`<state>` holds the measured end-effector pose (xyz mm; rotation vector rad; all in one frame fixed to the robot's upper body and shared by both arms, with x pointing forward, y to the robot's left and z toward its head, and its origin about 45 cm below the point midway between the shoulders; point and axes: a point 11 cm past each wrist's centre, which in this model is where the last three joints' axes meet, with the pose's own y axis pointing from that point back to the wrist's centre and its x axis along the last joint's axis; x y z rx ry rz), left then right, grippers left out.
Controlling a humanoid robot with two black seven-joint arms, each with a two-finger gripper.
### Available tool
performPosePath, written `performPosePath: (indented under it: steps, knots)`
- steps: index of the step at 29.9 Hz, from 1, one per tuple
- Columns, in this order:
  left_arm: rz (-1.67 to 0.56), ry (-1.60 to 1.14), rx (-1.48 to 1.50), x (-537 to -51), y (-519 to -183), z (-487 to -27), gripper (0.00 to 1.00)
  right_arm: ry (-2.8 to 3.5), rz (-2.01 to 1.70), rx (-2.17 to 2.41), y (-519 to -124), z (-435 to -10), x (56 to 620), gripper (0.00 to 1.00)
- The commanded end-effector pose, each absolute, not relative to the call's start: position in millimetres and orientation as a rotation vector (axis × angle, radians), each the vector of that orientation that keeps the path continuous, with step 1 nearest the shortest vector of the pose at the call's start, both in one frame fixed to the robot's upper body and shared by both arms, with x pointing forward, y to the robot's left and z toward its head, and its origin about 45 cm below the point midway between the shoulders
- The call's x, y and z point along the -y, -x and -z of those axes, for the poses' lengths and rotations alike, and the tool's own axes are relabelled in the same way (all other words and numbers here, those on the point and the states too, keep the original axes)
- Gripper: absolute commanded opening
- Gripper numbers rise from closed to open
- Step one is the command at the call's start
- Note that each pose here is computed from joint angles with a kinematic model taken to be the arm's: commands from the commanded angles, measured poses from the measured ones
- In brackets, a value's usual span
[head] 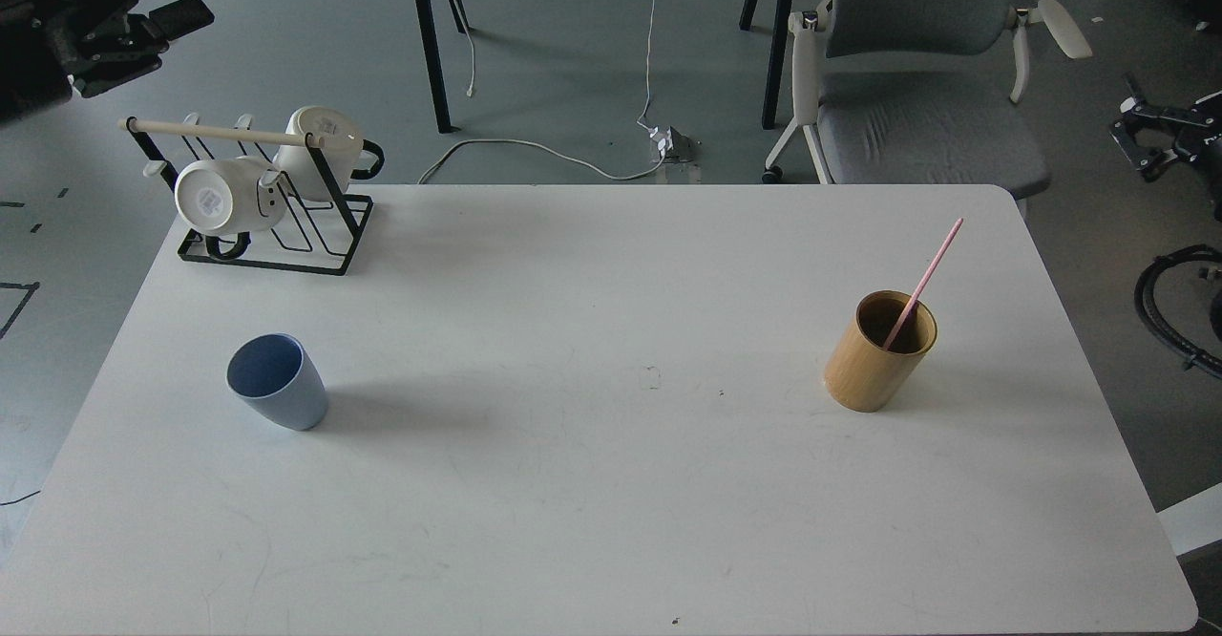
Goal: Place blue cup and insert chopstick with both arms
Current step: 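Reach the left gripper down to the light blue cup and grasp it, then lift the blue cup with the left gripper and carry it toward the table center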
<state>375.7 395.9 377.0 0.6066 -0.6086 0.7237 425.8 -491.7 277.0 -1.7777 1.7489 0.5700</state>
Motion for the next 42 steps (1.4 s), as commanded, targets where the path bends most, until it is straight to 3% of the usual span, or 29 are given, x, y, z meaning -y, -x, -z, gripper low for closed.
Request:
performPosePath:
  steps: [1,4,12,22,28,30,33,36,42]
  knots:
    - [-0.529,-0.839,0.677,-392,-356,-340,0.84,1.775,-0.57,-1.758,-424,-276,494,0.99]
    - [-0.422,-0.978,0.728,-400,-347,-307,0.78,1.77,-0.568,-1.763,-424,-276,496,0.99]
    - [-0.182,-1.235,0.87,-427,-337,-224,0.78,1.771,-0.573,-1.765,-423,-274,496,0.99]
    - [-0.105,-1.317,0.843,-442,-329,-174,0.74,1.769,-0.568,-1.762,-423,-275,497,0.99]
    - [-0.096,-1.372,0.851,-453,-337,-162,0.53,1.766,-0.563,-1.77,-422,-276,500,0.99]
    - [-0.094,-1.373,0.849,-452,-336,-160,0.41,1.765,-0.561,-1.772,-421,-276,500,0.99]
    - [-0.098,-1.384,0.819,-455,-336,-160,0.16,1.764,-0.562,-1.775,-421,-276,501,0.99]
    - [-0.09,-1.379,0.804,-452,-338,-162,0.07,1.761,-0.562,-1.778,-421,-275,502,0.99]
    - [-0.071,-1.353,0.811,-443,-335,-160,0.0,1.762,-0.561,-1.777,-421,-276,502,0.99]
